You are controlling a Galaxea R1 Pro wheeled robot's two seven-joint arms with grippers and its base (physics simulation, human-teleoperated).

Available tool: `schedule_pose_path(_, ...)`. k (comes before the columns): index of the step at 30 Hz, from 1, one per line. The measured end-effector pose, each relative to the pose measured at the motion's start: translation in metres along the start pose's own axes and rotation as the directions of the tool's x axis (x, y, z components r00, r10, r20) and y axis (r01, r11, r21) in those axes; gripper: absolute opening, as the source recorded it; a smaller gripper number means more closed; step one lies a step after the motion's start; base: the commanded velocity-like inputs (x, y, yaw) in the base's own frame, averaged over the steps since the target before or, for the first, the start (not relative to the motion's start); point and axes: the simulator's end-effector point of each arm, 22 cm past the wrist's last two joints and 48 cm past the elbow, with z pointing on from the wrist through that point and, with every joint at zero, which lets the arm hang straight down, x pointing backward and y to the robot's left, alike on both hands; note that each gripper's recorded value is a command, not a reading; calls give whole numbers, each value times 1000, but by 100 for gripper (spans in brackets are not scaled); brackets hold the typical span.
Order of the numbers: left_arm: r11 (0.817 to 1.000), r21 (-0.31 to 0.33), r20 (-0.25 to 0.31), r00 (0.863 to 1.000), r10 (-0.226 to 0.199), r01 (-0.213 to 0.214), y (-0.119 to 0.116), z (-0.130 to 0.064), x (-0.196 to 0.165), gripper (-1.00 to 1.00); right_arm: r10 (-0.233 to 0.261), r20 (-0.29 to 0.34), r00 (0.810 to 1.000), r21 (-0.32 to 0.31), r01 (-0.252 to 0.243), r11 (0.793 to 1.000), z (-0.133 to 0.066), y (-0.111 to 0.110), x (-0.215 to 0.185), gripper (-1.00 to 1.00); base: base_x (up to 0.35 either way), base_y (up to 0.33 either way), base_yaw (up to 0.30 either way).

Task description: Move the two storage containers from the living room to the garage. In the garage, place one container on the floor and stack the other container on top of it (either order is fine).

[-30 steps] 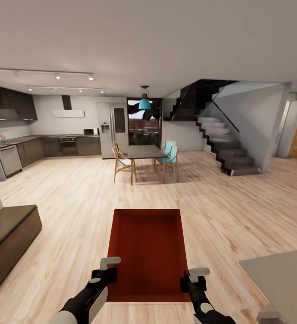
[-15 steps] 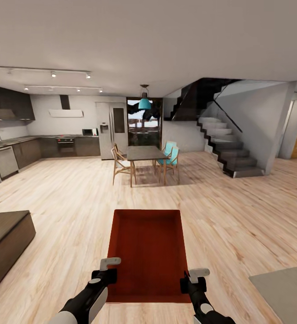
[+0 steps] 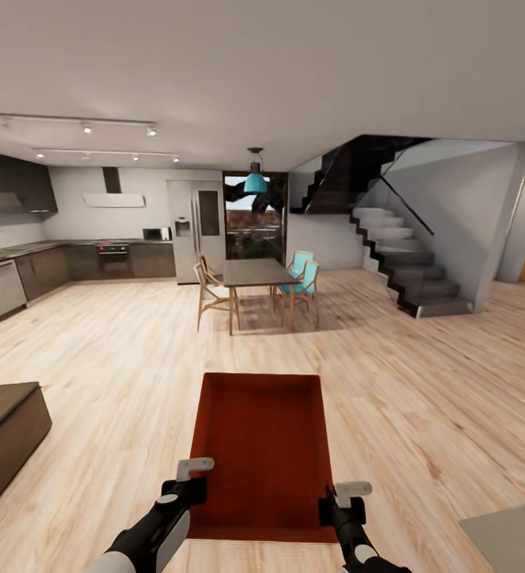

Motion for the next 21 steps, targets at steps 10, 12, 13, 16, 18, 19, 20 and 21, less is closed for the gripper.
schedule_pose_path(10, 1000, 4, 1, 1000, 16, -16, -3, 0, 0, -100, 16, 1, 1000, 7, -16, 1000, -3, -2, 6, -100, 322, 0, 0)
schedule_pose_path(12, 1000, 5, 2, 1000, 19, -19, -3, 0, 0, -100, 20, 2, 1000, 8, -20, 1000, -4, -3, 7, -100, 321, 0, 0)
schedule_pose_path(13, 1000, 6, 3, 1000, 21, -21, -4, 0, 0, -100, 21, 2, 1000, 9, -21, 1000, -4, -3, 7, -100, 322, 0, 0)
schedule_pose_path(16, 1000, -2, 5, 1000, -15, 15, 1, 0, -3, -100, -31, 8, 999, -10, 31, 999, 5, 0, -11, -100, 322, 0, 0)
schedule_pose_path(18, 1000, -2, 5, 1000, -15, 15, 1, 0, -3, -100, -31, 7, 999, -10, 31, 999, 5, 0, -11, -100, 321, 0, 0)
schedule_pose_path(19, 1000, -2, 5, 1000, -15, 15, 1, 0, -3, -100, -31, 7, 999, -10, 31, 999, 5, 0, -11, -100, 321, 0, 0)
schedule_pose_path(20, 1000, -2, 5, 1000, -15, 15, 1, 0, -3, -100, -31, 7, 999, -10, 31, 999, 5, 0, -11, -100, 321, 0, 0)
schedule_pose_path(21, 1000, -2, 5, 1000, -15, 15, 1, 0, -3, -100, -31, 7, 999, -10, 31, 999, 5, 0, -11, -100, 321, 0, 0)
